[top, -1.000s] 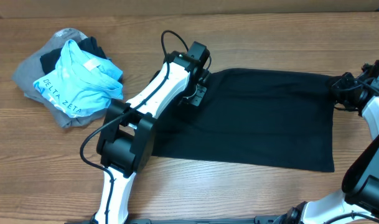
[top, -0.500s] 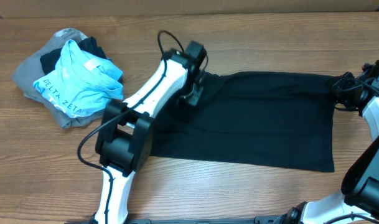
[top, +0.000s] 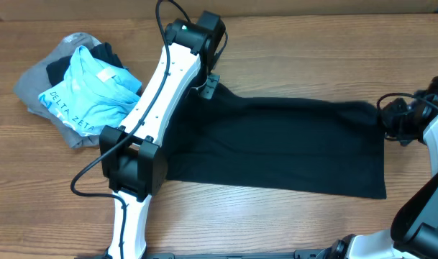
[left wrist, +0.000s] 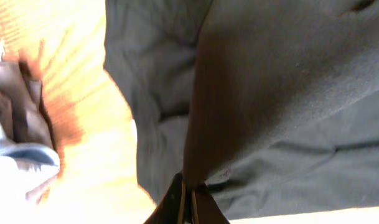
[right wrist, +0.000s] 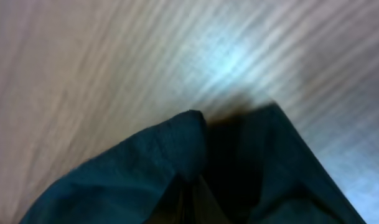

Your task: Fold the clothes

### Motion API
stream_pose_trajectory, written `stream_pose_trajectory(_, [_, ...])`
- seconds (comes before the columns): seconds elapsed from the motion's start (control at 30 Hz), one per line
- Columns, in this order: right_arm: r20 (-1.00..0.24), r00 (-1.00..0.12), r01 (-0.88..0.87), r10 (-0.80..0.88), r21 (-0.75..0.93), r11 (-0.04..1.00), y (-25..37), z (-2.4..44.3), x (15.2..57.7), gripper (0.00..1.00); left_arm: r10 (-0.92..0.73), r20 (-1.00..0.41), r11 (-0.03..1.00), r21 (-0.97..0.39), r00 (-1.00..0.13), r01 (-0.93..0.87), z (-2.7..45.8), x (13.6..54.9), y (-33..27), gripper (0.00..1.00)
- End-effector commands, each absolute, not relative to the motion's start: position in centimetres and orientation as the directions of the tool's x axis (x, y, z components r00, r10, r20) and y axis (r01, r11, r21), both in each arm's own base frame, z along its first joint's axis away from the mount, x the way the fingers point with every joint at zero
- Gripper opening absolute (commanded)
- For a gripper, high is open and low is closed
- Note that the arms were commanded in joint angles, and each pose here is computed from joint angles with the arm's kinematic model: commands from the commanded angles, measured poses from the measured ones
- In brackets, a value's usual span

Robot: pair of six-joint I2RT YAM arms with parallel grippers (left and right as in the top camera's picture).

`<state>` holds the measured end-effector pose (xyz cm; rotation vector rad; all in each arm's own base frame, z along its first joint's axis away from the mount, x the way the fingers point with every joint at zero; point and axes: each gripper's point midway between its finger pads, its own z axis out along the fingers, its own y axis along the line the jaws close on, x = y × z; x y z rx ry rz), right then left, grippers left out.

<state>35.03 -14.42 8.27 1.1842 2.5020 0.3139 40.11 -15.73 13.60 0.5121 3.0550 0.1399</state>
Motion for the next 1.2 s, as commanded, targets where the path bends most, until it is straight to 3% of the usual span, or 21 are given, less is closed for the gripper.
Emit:
stream_pose_trajectory(0.0, [-0.243, -0.557, 0.74, 0.794, 0.289, 0.607, -15.5, 8.9, 34.2, 0.05, 0.299, -0.009, 0.948, 0.117, -0.954, 0.296, 14.7, 39.2, -15.2, 0.04])
stream_pose_trajectory(0.53, [-0.107, -0.564, 0.819, 0.819, 0.06, 0.571, -15.8, 6.0, 29.0, 0.09, 0.239, 0.35, 0.954, 0.09, -0.906, 0.287, 9.6, 31.0, -13.8, 0.04])
stream_pose_trajectory(0.8, [-0.083, -0.566, 0.821, 0.82, 0.039, 0.57, -15.5, 5.9, 28.3, 0.13, 0.244, 0.342, 0.952, 0.092, -0.907, 0.291, 10.7, 29.7, -13.5, 0.04])
stream_pose_trajectory(0.83, [-0.08, -0.566, 0.821, 0.821, 0.038, 0.57, -15.5, 5.9, 28.2, 0.19, 0.245, 0.332, 0.953, 0.09, -0.911, 0.29, 11.0, 29.7, -13.5, 0.08])
stream_pose_trajectory(0.87, [-0.076, -0.566, 0.821, 0.821, 0.037, 0.57, -15.4, 5.9, 28.1, 0.32, 0.247, 0.323, 0.953, 0.088, -0.914, 0.289, 11.3, 29.7, -13.5, 0.21])
stream_pose_trajectory(0.93, [-0.067, -0.567, 0.821, 0.821, 0.04, 0.57, -15.3, 5.9, 28.1, 0.57, 0.245, 0.308, 0.955, 0.086, -0.919, 0.284, 11.8, 29.7, -13.4, 0.62])
stream_pose_trajectory(0.97, [-0.068, -0.567, 0.821, 0.821, 0.04, 0.57, -15.3, 5.9, 28.1, 0.62, 0.245, 0.302, 0.956, 0.085, -0.921, 0.282, 12.0, 29.8, -13.3, 1.0])
stream_pose_trajectory(1.17, [-0.06, -0.527, 0.835, 0.848, 0.147, 0.53, -16.0, 6.4, 28.9, 0.71, 0.233, 0.287, 0.961, 0.079, -0.929, 0.266, 12.5, 30.2, -12.5, 1.0])
